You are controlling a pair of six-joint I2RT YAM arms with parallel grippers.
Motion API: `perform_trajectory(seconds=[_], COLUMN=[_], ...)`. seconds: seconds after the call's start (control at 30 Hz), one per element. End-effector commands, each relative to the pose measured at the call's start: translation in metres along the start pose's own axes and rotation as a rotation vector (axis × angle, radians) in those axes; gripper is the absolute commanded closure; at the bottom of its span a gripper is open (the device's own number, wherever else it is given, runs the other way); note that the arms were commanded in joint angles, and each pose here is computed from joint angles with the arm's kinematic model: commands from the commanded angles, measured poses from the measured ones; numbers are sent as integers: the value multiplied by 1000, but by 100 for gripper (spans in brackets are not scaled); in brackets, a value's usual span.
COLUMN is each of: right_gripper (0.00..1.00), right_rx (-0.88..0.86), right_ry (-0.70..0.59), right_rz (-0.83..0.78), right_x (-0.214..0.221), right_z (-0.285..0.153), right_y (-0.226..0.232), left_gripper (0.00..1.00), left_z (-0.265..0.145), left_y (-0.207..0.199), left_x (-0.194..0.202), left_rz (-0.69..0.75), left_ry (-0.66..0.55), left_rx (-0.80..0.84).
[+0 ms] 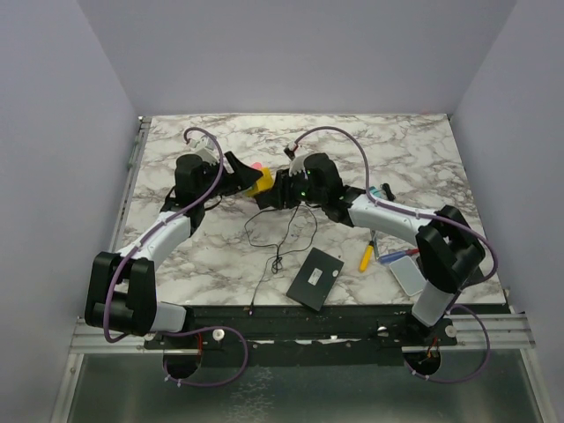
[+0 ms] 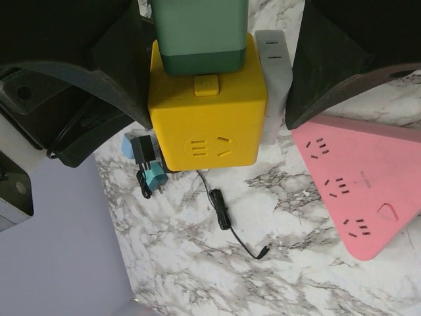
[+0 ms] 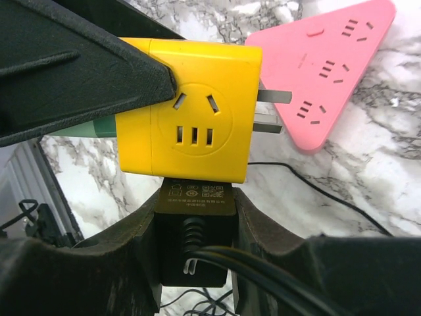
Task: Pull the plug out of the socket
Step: Remove the plug from the socket.
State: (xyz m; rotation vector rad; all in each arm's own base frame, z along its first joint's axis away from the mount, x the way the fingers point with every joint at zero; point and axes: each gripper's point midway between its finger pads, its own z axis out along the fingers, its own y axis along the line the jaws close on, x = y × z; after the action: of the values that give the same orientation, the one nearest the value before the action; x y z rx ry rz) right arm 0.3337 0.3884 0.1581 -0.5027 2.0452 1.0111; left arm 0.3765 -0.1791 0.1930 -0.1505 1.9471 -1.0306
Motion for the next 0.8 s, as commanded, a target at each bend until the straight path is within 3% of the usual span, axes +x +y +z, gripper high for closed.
perform_trajectory(seconds=[0.0,0.4,0.77], right_gripper=[100,100,100], right_rx=[91,116,56], right_ry=[-74,-157,-211], right_rz=[-105,-160,-238], right_x=[-21,-35,-45], right_z=[-13,-30,-43], right_y=[-23,-22,-8], left_gripper=[39,4,1], left_z=[-2,1,11], left_y=[-43,-42,-24], left_x=[-16,-11,5], left_rz=[55,32,15], left_ry=[-2,26,95], left_rx=[173,180,106])
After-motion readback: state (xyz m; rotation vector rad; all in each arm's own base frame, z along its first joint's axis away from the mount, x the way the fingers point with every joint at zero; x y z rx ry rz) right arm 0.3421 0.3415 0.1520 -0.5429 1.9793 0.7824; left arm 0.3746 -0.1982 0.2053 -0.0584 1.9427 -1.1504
